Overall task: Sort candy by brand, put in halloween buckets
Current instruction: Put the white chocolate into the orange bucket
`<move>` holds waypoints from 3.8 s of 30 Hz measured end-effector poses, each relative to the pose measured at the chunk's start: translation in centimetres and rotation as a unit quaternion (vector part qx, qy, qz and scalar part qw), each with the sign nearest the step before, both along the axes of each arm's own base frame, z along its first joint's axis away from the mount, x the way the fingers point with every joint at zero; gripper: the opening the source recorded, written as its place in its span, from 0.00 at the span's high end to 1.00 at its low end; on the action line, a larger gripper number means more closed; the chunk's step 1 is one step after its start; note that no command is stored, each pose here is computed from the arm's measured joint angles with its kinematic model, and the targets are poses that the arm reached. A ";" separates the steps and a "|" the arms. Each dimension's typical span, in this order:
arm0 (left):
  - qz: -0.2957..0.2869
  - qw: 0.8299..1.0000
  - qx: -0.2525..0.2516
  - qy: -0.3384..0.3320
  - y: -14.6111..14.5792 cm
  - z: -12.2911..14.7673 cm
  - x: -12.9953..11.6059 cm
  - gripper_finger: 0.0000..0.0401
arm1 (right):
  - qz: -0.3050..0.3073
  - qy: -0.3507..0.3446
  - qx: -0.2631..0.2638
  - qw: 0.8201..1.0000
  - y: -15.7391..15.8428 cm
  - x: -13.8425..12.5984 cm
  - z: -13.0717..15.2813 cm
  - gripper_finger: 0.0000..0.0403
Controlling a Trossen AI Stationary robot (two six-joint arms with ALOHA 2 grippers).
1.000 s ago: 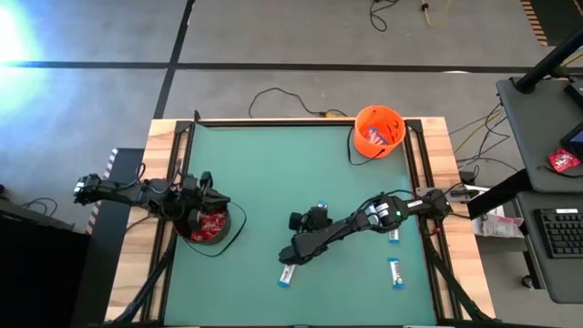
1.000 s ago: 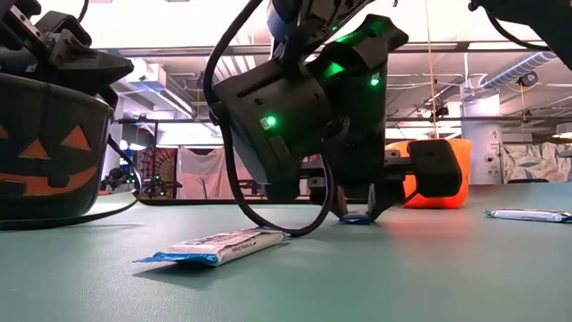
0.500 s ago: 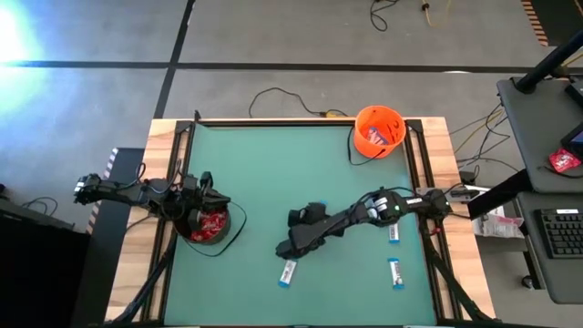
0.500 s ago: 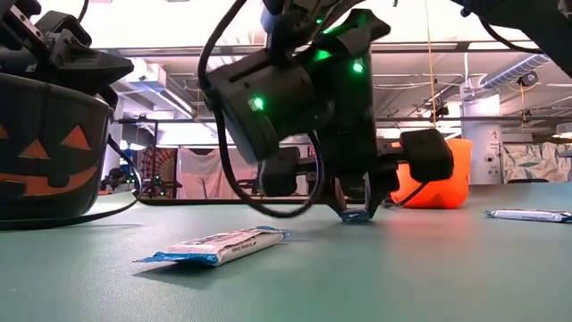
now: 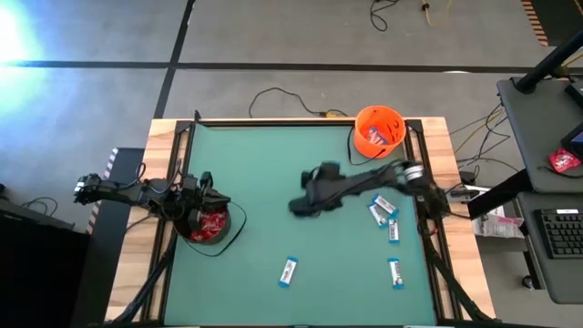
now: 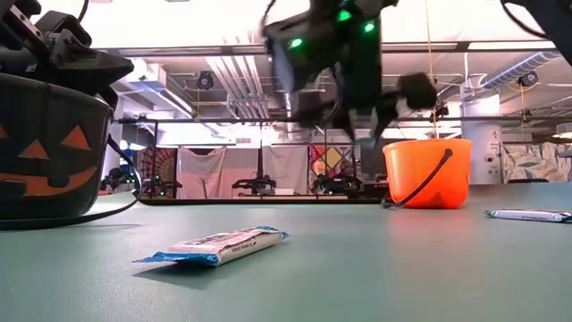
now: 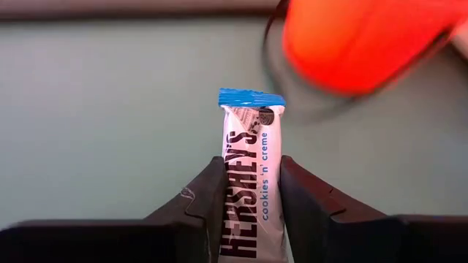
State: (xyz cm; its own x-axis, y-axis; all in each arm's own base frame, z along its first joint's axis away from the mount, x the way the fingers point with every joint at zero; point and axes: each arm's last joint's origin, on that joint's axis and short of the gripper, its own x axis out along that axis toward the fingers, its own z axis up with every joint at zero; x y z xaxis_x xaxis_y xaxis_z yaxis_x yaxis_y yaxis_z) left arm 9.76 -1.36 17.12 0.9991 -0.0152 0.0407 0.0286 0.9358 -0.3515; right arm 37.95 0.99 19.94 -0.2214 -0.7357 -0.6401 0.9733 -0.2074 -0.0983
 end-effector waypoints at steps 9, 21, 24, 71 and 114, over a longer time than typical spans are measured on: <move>0.000 1.000 0.000 0.000 0.0 0.0 0.0 1.00 | -0.028 0.023 -0.012 0.999 -8.5 -8.2 7.5 0.74; 0.000 1.000 0.000 0.000 0.0 0.0 0.0 1.00 | -0.100 0.062 0.039 0.992 -18.4 -14.9 9.8 0.74; 0.000 1.000 0.000 0.000 0.0 0.0 0.0 1.00 | -0.100 0.066 0.066 0.991 -19.9 -15.3 8.7 0.74; 0.000 1.000 0.000 0.000 0.0 0.0 0.0 1.00 | -0.060 -0.083 0.183 0.978 -24.1 -17.2 5.4 0.52; 0.000 1.000 0.000 0.000 0.0 0.0 0.0 1.00 | 0.056 -0.319 0.405 0.855 12.3 -8.3 5.9 0.47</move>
State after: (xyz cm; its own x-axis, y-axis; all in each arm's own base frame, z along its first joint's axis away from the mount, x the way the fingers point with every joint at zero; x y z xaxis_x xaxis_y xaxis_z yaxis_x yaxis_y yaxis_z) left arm 9.76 -1.36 17.12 0.9991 -0.0151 0.0404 0.0284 0.9358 -0.3515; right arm 29.66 13.27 25.84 0.4067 0.0132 -0.9135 0.8914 -0.2246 0.3936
